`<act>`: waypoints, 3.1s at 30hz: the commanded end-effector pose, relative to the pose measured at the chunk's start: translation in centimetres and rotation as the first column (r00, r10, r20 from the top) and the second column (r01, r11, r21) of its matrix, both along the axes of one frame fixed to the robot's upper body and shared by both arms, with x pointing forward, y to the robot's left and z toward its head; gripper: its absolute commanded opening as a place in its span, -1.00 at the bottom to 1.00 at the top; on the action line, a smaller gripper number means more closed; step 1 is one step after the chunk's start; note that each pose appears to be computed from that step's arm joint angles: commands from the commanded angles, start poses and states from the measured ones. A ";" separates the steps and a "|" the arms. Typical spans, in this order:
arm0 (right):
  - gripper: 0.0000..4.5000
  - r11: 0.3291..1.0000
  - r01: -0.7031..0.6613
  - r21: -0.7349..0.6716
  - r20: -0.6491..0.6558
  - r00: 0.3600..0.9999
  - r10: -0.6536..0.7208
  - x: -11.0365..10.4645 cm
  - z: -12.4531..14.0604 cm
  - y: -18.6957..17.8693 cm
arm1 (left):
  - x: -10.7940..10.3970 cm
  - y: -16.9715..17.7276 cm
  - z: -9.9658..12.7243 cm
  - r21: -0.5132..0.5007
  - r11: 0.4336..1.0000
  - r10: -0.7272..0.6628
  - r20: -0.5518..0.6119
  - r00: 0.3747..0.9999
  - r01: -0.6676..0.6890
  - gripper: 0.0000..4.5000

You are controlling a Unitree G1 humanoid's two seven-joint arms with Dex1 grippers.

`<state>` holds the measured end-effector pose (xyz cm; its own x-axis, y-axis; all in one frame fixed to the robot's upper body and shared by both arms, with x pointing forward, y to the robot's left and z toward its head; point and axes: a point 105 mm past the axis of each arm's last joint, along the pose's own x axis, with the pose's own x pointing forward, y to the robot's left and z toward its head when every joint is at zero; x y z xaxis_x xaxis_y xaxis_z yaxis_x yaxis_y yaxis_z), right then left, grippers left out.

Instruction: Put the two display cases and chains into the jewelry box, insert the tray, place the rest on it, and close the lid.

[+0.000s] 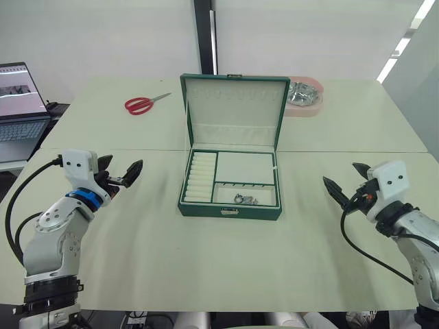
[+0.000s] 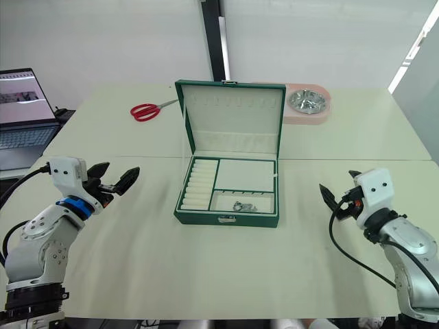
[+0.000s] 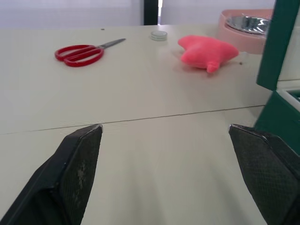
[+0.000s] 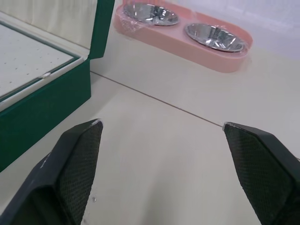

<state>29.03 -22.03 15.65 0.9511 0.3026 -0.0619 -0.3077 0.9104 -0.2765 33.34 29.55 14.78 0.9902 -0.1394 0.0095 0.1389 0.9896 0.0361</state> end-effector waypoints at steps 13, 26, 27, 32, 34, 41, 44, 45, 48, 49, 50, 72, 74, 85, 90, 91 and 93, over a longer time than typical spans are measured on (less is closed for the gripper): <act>-0.99 0.993 -0.068 0.097 -0.015 0.997 0.070 3.0 -2.7 2.6 | 1.1 -4.5 -4.1 -0.058 0.989 -0.141 -0.079 0.987 0.137 -1.00; -0.99 0.961 -0.251 0.117 -0.092 0.961 0.262 5.1 -4.2 7.3 | 2.3 -8.4 -4.3 -0.076 0.945 -0.325 -0.091 0.941 0.319 -1.00; -0.99 0.957 -0.264 0.116 -0.098 0.956 0.276 5.1 -4.3 7.7 | 2.3 -8.7 -4.3 -0.076 0.939 -0.342 -0.092 0.935 0.336 -1.00; -0.99 0.943 -0.312 0.119 -0.112 0.939 0.325 5.1 -4.4 8.8 | 2.5 -9.6 -4.0 -0.117 0.918 -0.391 -0.089 0.916 0.380 -1.00; -0.99 0.937 -0.327 0.122 -0.117 0.933 0.341 5.1 -4.4 9.1 | 2.3 -10.2 -4.0 -0.132 0.895 -0.441 -0.104 0.892 0.427 -1.00; -0.99 0.913 -0.387 0.126 -0.126 0.907 0.401 4.8 -4.3 9.9 | 1.7 -12.0 -4.1 -0.121 0.836 -0.548 -0.140 0.825 0.535 -1.00; -0.99 0.904 -0.409 0.122 -0.132 0.896 0.423 4.6 -4.4 10.2 | 1.6 -12.5 -3.9 -0.132 0.819 -0.573 -0.147 0.806 0.558 -1.00; -0.99 0.901 -0.417 0.121 -0.135 0.892 0.431 4.5 -4.4 10.3 | 1.4 -12.7 -3.9 -0.135 0.810 -0.586 -0.152 0.796 0.570 -1.00; -0.99 0.888 -0.443 0.125 -0.140 0.878 0.458 4.1 -4.3 10.5 | 1.1 -13.2 -3.9 -0.125 0.793 -0.609 -0.161 0.777 0.596 -1.00; -0.99 0.883 -0.451 0.130 -0.143 0.873 0.466 3.9 -4.3 10.6 | 1.0 -13.3 -3.8 -0.124 0.790 -0.614 -0.163 0.773 0.601 -1.00; -0.99 0.876 -0.463 0.135 -0.149 0.865 0.480 3.6 -4.3 10.7 | 0.8 -13.5 -3.8 -0.121 0.782 -0.623 -0.167 0.764 0.612 -1.00; -0.99 0.806 -0.570 0.159 -0.255 0.765 0.592 -1.6 -4.7 11.0 | -3.5 -15.1 -4.0 -0.139 0.654 -0.750 -0.242 0.615 0.743 -1.00; -0.99 0.798 -0.581 0.161 -0.264 0.754 0.601 -2.0 -4.8 11.2 | -3.8 -15.0 -4.1 -0.139 0.654 -0.750 -0.246 0.614 0.744 -1.00; -0.99 0.751 -0.630 0.197 -0.311 0.686 0.657 -4.5 -5.3 12.2 | -5.8 -14.5 -4.8 -0.163 0.654 -0.748 -0.289 0.598 0.739 -1.00; -0.99 0.726 -0.655 0.208 -0.337 0.649 0.682 -5.8 -5.7 12.5 | -6.0 -14.4 -4.7 -0.163 0.658 -0.743 -0.294 0.601 0.735 -1.00; -0.99 0.724 -0.657 0.209 -0.338 0.646 0.684 -5.9 -5.7 12.6 | -6.1 -14.3 -4.7 -0.164 0.659 -0.743 -0.295 0.601 0.734 -1.00; -0.99 0.723 -0.658 0.212 -0.344 0.642 0.685 -6.2 -5.8 12.6 | -6.3 -14.3 -4.6 -0.168 0.653 -0.748 -0.297 0.594 0.738 -1.00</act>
